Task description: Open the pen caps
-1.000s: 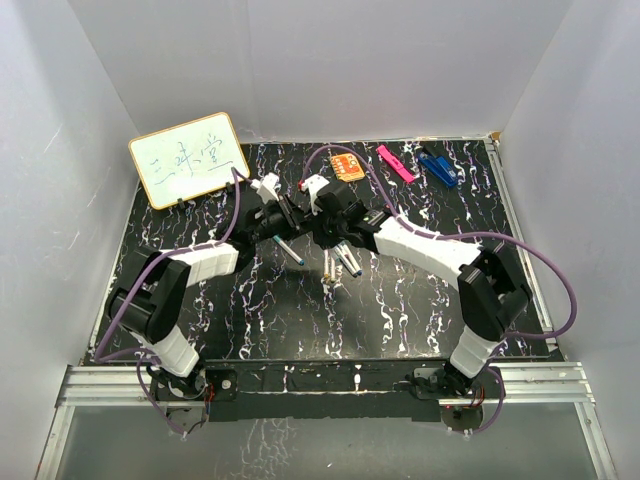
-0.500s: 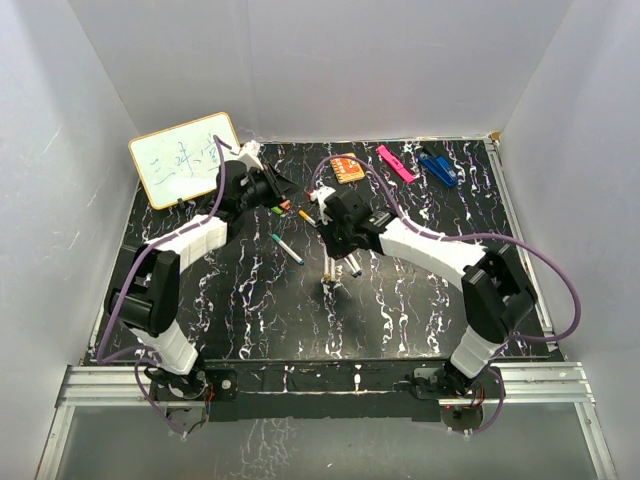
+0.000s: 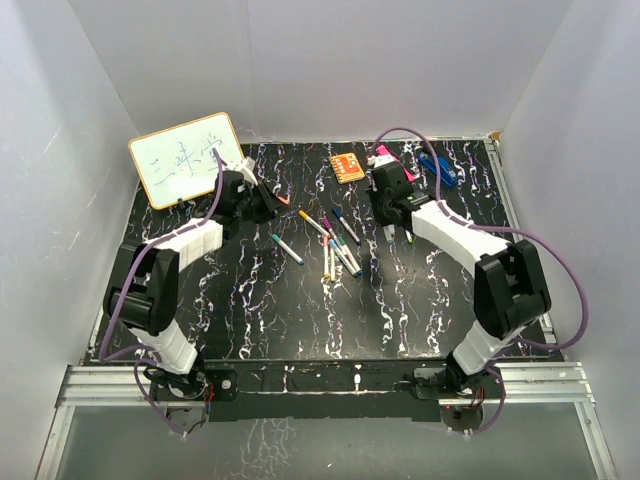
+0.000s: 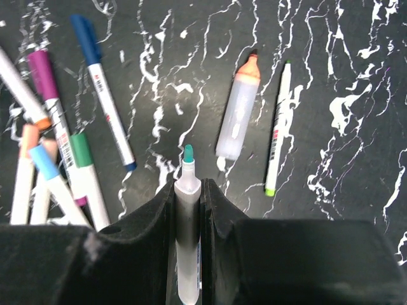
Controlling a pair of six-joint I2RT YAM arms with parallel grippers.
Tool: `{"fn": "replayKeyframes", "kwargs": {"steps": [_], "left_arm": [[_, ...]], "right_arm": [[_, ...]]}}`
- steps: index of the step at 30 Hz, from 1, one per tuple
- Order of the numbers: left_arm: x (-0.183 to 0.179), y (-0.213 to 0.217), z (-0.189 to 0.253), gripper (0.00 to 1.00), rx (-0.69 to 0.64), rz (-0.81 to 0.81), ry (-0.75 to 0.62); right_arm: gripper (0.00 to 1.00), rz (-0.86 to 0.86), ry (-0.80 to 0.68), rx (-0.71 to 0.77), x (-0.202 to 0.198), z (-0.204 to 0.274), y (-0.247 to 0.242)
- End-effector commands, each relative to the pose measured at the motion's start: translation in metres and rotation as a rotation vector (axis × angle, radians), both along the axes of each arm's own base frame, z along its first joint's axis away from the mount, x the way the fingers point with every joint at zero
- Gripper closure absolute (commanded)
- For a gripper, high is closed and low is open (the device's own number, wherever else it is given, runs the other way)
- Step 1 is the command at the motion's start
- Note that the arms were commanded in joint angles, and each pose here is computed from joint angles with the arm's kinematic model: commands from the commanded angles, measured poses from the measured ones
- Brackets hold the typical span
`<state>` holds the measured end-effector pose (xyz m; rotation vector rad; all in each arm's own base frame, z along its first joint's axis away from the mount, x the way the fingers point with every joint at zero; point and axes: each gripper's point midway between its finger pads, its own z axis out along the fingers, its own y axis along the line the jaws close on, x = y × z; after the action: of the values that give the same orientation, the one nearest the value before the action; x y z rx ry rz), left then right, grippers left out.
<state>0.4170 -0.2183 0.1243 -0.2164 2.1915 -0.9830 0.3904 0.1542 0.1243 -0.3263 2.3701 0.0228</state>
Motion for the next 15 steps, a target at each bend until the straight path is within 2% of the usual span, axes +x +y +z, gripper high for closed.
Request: {"fn": "replayKeyframes", "kwargs": {"steps": [1, 15], "left_arm": [[-0.015, 0.02, 0.01, 1.0, 0.053, 0.028, -0.008], [-0.009, 0.069, -0.021, 1.0, 0.124, 0.108, 0.096]], "right_arm": [[1.0, -0.039, -0.1, -0.012, 0.039, 0.003, -0.002], [1.0, -0.057, -0.05, 0.009, 0.091, -0.048, 0.001]]}}
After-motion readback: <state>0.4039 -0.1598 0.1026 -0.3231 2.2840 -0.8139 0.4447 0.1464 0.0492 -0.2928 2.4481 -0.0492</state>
